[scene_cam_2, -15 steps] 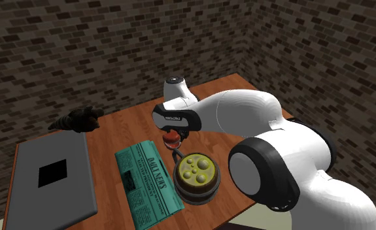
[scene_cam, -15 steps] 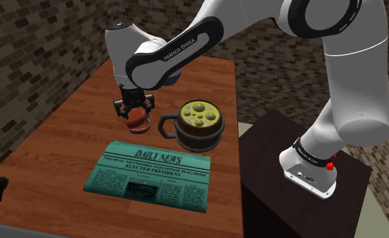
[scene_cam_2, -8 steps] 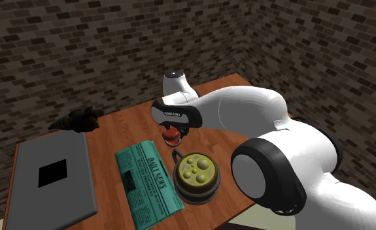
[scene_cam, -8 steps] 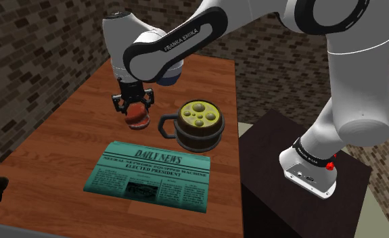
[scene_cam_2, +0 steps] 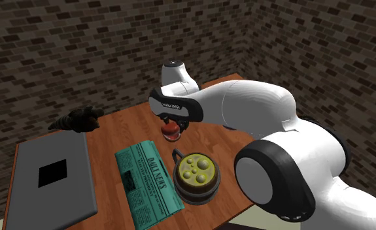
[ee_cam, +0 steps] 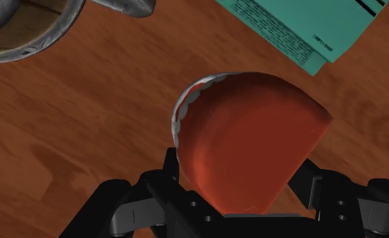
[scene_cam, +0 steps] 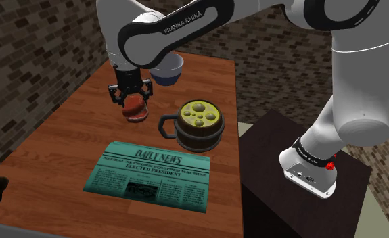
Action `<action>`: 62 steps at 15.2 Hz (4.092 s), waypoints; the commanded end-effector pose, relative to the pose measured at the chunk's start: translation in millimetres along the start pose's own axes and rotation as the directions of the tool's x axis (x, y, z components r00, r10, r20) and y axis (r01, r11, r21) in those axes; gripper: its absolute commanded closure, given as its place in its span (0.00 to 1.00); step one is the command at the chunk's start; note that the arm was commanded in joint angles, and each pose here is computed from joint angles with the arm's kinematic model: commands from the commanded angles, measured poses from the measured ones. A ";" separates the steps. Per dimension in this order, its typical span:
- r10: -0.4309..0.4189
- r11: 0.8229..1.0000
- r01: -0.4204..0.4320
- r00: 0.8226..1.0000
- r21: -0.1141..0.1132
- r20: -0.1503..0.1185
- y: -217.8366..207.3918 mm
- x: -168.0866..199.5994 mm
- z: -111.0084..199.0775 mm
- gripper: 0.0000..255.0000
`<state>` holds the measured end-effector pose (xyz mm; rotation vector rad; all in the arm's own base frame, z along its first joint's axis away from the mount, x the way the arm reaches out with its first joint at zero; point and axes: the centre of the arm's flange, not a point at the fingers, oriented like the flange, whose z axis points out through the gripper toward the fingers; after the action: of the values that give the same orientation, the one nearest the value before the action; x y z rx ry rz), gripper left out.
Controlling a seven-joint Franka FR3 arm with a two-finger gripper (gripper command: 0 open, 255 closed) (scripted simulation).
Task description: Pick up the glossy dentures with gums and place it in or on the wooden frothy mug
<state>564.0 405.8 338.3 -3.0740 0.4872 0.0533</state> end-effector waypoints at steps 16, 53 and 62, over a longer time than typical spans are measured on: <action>0.000 1.000 0.000 1.000 0.000 0.000 -1.6 -3.6 -90.2 1.00; 0.000 1.000 0.000 1.000 0.000 0.000 163.5 -125.6 -108.5 1.00; 0.000 1.000 0.000 1.000 0.000 0.000 164.0 -124.6 -83.1 1.00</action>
<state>398.9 284.8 426.8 -3.0674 0.4909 0.0386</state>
